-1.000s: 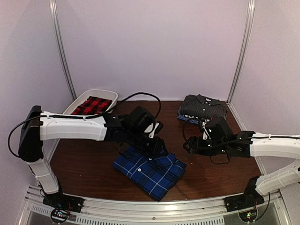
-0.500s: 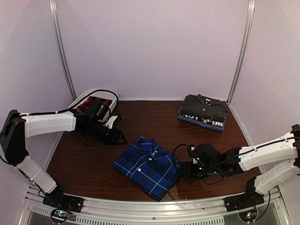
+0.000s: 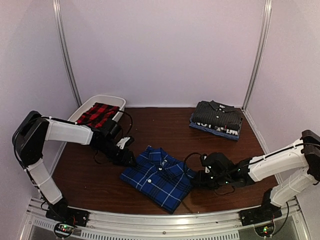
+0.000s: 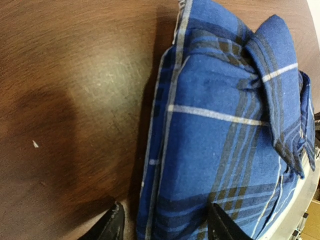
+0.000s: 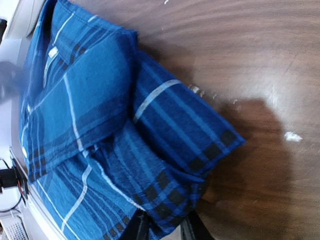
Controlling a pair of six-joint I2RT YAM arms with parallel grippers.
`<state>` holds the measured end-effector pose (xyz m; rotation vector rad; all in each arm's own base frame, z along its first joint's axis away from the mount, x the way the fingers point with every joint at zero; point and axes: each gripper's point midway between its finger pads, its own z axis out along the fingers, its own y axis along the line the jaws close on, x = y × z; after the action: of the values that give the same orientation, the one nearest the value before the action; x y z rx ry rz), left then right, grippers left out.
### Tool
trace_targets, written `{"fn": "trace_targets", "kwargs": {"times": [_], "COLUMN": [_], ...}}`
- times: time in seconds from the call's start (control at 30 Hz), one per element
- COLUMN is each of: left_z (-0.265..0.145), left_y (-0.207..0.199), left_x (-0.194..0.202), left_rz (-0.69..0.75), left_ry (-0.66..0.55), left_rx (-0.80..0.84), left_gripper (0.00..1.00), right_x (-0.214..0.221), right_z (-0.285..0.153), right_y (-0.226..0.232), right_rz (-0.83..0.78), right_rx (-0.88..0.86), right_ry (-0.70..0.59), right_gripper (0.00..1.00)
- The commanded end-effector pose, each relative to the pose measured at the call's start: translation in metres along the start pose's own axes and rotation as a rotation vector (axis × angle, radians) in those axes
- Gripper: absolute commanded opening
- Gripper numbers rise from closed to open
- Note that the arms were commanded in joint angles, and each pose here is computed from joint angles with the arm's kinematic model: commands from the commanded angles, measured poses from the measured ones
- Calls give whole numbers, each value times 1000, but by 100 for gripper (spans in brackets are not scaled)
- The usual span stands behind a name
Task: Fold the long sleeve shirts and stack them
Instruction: Rotate the square-folded shirt at the center of the board, then move the square-folded shirt to the center of the board.
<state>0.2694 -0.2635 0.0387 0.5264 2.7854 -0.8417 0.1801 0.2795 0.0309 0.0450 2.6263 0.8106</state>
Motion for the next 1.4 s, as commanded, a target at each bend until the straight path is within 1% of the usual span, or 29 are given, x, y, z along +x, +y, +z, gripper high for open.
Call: {"fn": "trace_targets", "kwargs": {"times": [0.0, 0.07, 0.13, 0.27, 0.37, 0.53, 0.6, 0.67, 0.7, 0.77, 0.8, 0.93, 1.03, 1.3, 1.37], "left_z": [4, 4, 4, 3, -1, 0, 3, 5, 6, 6, 4, -9, -24, -70, -75], "left_y": [-1, -1, -4, -8, -7, -15, -17, -20, -21, -20, -20, 1, 25, 85, 88], "left_x": [-5, -1, 2, 14, 15, 18, 20, 24, 25, 28, 28, 32, 39, 53, 48], "left_rz": [-4, -26, -53, -128, -178, -212, -232, -251, -267, -289, -297, -330, -346, -386, -386], "left_ry": [-35, -42, -54, -72, -115, -134, -133, -130, -129, -132, -138, -165, -174, -204, -224], "left_rx": [23, 26, 40, 37, 40, 73, 86, 104, 111, 116, 110, -7, -81, -212, -193], "left_gripper": [54, 52, 48, 42, 41, 38, 32, 24, 19, 4, 0, 0, 0, 0, 0], "right_x": [-25, -38, -49, -76, -100, -116, -119, -125, -128, -135, -140, -157, -171, -213, -225], "right_z": [4, 6, 10, 23, 30, 35, 34, 31, 28, 23, 19, 5, -4, -20, -21], "right_y": [-6, -6, -6, -10, -7, -5, 0, 1, 2, 3, 5, 3, -5, -30, -37], "right_rz": [-3, -15, -29, -60, -92, -129, -142, -151, -156, -172, -181, -211, -225, -265, -260], "right_rx": [5, 13, 22, 62, 88, 120, 120, 134, 143, 166, 175, 239, 294, 433, 455], "right_ry": [-47, -60, -65, -73, -91, -83, -82, -97, -107, -127, -140, -187, -217, -276, -287], "right_gripper": [18, 16, 15, 13, 12, 14, 16, 21, 23, 30, 34, 46, 51, 55, 55]}}
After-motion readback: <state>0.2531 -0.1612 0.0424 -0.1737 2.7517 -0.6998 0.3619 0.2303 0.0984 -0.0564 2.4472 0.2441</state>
